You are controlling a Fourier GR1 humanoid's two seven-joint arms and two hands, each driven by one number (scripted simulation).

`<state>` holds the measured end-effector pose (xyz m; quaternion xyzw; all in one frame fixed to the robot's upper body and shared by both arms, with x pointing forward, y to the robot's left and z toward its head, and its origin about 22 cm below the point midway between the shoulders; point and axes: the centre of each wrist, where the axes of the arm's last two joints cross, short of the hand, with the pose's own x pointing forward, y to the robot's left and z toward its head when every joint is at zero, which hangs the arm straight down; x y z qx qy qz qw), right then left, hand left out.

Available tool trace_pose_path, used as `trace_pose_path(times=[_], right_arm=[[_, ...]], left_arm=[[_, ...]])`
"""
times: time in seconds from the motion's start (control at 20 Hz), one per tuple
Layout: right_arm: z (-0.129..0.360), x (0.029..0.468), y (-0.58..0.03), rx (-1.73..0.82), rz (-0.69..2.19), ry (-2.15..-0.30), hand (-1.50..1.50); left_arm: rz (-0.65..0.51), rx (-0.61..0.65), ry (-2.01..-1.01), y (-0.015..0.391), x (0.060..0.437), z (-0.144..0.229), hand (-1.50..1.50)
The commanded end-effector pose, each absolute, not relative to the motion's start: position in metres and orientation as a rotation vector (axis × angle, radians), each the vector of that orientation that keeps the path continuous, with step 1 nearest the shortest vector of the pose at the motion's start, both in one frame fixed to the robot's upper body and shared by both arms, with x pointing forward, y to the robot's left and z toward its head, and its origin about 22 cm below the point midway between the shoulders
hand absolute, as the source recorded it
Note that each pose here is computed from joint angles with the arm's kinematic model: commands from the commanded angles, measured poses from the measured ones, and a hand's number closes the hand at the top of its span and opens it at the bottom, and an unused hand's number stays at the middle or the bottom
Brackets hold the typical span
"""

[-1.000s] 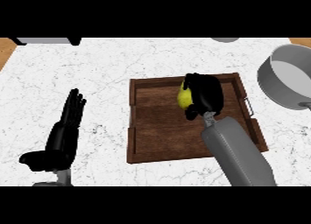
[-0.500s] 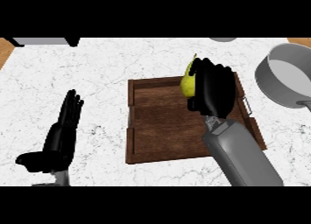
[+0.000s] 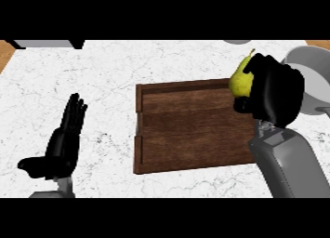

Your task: Pick the pear from the tray and place it in the pot

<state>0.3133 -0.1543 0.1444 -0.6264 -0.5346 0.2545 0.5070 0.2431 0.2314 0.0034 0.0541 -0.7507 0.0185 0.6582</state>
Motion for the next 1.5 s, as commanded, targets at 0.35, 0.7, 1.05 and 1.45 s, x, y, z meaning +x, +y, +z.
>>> trace_pose_path(times=[0.35,0.7,1.05,1.45], right_arm=[[0.148,0.334,-0.291,-1.575,0.499,-1.197,1.5],[0.126,0.343,-0.367,-1.53,0.477,-1.136,1.5],[0.092,0.346,-0.406,-1.373,0.553,-1.056,1.5],[0.047,0.341,-0.441,-1.289,0.514,-0.753,1.5]], left_arm=[[0.036,0.113,-1.725,0.229,0.246,0.01,0.0],[0.04,0.096,-1.701,0.212,0.244,0.009,0.0],[0.025,0.104,-1.698,0.219,0.231,0.017,0.0],[0.006,0.074,-1.708,0.205,0.233,0.003,0.0]])
